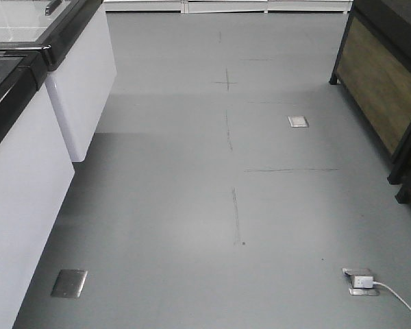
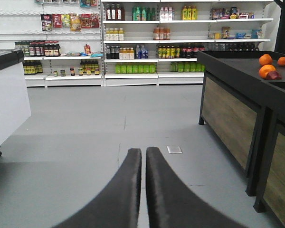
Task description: Left arm holds basket, right arm returns cookies
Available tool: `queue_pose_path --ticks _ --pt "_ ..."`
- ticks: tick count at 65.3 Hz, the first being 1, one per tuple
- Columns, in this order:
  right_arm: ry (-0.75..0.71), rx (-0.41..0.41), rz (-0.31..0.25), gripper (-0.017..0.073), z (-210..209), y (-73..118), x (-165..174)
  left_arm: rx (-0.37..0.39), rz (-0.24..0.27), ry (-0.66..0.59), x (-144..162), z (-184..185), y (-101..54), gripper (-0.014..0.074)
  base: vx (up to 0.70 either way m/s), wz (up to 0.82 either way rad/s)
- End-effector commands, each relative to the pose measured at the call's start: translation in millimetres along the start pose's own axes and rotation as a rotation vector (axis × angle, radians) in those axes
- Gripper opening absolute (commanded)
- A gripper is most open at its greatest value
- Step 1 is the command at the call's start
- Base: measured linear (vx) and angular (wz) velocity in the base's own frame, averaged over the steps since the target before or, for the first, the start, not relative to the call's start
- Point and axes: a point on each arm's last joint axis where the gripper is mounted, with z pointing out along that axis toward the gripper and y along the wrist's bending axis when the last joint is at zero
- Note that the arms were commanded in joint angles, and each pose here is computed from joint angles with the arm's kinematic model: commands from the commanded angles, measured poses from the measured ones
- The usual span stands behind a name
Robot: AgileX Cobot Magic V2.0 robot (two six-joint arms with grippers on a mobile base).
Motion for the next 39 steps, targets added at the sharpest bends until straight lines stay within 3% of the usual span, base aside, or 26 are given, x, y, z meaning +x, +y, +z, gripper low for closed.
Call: queue_pose_path --ticks 1,14,34,39 --pt "-0.066 0.001 -0.011 -0.0006 0 -0.1 -1 -0.034 -0.144 -0.117 -17 -4 6.6 0.0437 0.00 0.00" --pt "-0.066 0.001 -0.011 -0.0006 0 -0.1 -1 -0.127 -0.402 -0.153 -19 -6 23.4 0.0437 0.00 0.00" --pt "-0.066 0.001 -0.011 -0.0006 0 -0.1 -1 -0.271 -0.646 -0.178 -14 -11 46.0 0.0436 0.00 0.00" --pt "-0.066 0.001 -0.011 -0.0006 0 -0.1 -1 -0.310 -0.750 -0.178 -5 -9 53.0 0.0436 0.00 0.00"
